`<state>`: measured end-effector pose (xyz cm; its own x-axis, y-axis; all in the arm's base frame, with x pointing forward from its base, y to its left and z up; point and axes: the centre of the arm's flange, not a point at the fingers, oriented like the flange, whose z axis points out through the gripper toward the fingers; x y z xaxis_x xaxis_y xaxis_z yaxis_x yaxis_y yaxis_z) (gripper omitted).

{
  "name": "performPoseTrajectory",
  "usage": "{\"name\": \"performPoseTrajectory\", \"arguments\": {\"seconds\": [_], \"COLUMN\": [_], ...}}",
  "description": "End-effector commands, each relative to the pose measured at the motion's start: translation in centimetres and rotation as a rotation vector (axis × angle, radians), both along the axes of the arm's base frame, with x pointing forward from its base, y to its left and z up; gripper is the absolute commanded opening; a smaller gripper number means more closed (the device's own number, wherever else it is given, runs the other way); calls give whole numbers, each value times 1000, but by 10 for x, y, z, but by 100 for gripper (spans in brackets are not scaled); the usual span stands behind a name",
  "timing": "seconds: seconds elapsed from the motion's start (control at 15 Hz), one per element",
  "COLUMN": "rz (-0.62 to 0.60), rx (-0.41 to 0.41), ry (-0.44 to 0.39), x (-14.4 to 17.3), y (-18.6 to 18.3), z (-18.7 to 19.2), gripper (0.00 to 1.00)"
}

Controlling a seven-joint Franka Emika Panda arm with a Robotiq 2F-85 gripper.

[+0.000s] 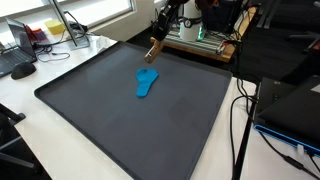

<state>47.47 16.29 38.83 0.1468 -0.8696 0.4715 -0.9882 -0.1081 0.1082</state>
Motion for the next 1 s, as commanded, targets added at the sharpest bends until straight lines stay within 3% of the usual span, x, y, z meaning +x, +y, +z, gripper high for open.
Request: {"name": "performPoseTrajectory", "arguments": {"seconds": [0.0,0.53,0.93], "rz": [-73,-151,-152], "rx": [-126,-334,-462], "ry": [-35,-98,-97], "x": [19,34,48], "y": [42,101,127], "z": [-9,-54,-92], "gripper": [22,22,22]}}
